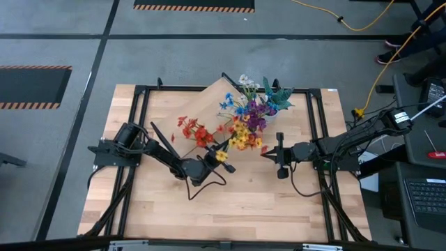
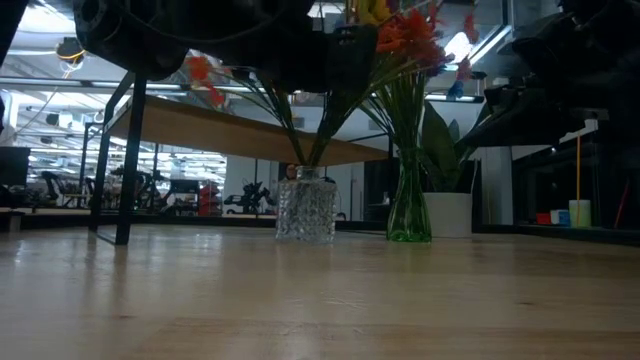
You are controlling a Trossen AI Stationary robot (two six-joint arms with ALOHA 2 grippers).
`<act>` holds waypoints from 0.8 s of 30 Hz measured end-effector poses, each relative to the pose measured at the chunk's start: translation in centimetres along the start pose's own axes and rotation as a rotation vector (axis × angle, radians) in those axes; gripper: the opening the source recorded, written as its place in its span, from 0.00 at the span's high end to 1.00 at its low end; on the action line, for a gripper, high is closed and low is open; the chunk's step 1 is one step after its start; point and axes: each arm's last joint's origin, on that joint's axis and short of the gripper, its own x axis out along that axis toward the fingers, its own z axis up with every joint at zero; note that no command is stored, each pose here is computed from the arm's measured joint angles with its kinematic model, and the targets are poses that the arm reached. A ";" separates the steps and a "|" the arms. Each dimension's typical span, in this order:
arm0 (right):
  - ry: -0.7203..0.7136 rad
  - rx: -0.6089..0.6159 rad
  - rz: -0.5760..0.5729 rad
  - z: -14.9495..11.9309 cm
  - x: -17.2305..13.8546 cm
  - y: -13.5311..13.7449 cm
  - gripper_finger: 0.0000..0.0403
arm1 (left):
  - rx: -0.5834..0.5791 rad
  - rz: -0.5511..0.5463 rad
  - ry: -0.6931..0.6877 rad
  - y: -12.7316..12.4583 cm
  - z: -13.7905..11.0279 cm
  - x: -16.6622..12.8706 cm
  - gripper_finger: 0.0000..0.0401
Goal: Pick and place flowers into a vace then onto a shelf
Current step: Put the yellow flowers into the transparent vase
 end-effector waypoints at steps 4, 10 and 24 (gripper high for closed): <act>0.000 0.000 0.000 0.0 0.0 0.0 0.98 | 0.001 0.016 0.021 -0.1 -0.3 0.0 0.98; 0.001 -0.001 0.000 0.0 0.0 0.0 0.98 | 0.011 0.039 0.043 -0.1 -0.7 -0.2 0.98; 0.001 -0.001 0.000 0.0 0.0 0.0 0.98 | 0.048 0.045 0.093 -0.4 -1.9 -0.4 0.98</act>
